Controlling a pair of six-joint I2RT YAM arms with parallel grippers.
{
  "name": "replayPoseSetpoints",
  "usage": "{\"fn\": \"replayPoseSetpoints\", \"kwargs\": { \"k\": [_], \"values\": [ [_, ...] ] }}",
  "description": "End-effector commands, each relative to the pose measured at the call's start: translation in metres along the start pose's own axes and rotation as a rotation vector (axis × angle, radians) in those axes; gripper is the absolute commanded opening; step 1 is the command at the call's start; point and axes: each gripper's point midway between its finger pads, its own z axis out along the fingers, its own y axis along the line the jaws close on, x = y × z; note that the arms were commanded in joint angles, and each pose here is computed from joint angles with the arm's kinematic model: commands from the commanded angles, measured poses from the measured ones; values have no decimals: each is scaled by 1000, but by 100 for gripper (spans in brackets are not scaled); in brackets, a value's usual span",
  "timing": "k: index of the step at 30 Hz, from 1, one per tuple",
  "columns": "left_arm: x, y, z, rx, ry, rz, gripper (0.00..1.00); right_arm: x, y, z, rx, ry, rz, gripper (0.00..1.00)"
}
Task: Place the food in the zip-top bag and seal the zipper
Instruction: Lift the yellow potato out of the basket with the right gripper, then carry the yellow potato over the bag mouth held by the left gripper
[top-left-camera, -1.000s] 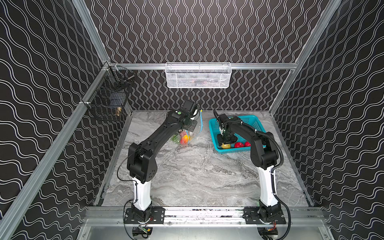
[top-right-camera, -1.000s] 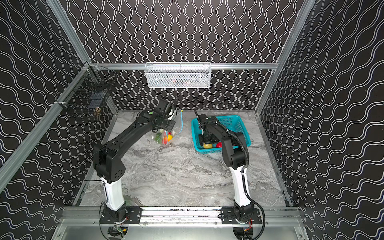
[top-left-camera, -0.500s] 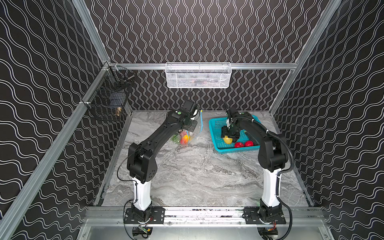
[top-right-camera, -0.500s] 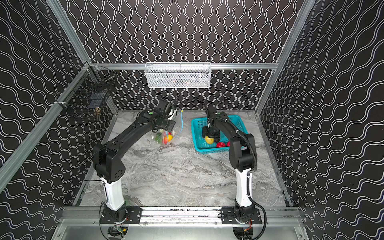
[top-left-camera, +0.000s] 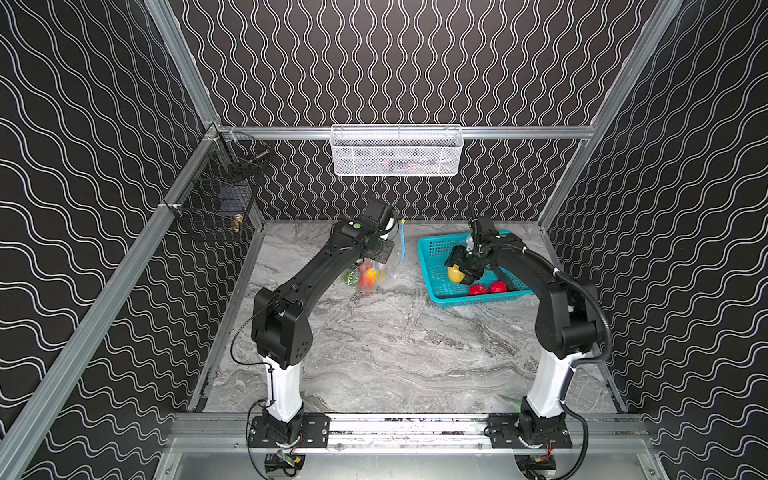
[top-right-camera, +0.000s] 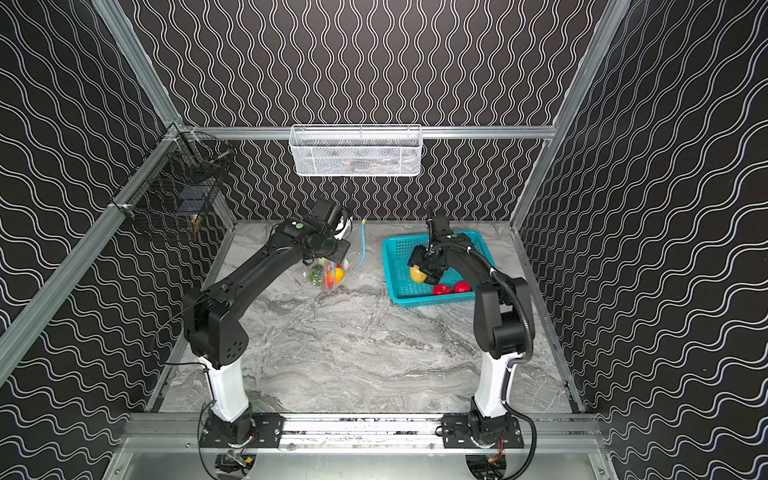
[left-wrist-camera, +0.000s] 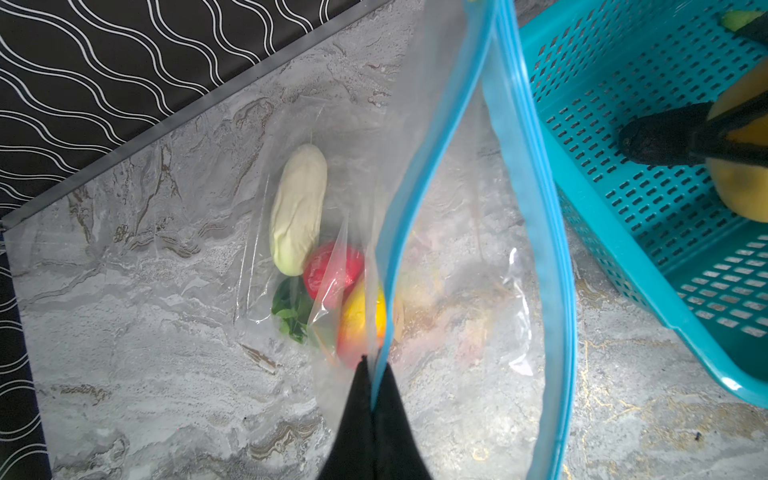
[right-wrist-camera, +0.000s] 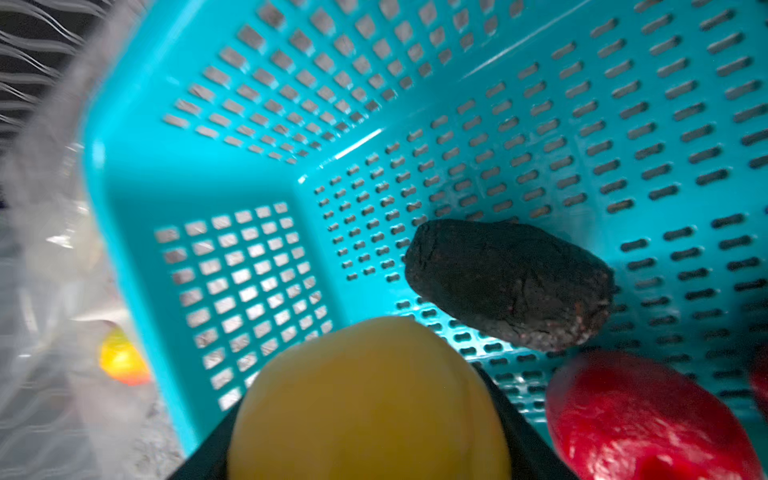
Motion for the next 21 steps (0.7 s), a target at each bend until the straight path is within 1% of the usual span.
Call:
{"fn": "replayPoseSetpoints", "kwargs": {
  "k": [1, 10, 14, 19, 21],
  "values": [
    [-2, -2, -2, 18, -11, -15, 0, -20, 34, -22, -161, -112, 53, 39],
    [-3, -6, -5, 38, -15, -14, 0, -24, 67, -57, -364, -220, 93, 38],
    [-1, -8, -3, 51, -9, -12, 0, -19, 79, -64, -414, -238, 95, 37],
    [-1, -10, -2, 58, -4, -12, 0, -12, 107, -76, -474, -261, 67, 38],
    [0, -10, -3, 60, -3, -11, 0, -7, 114, -80, -471, -264, 66, 38]
  ]
}}
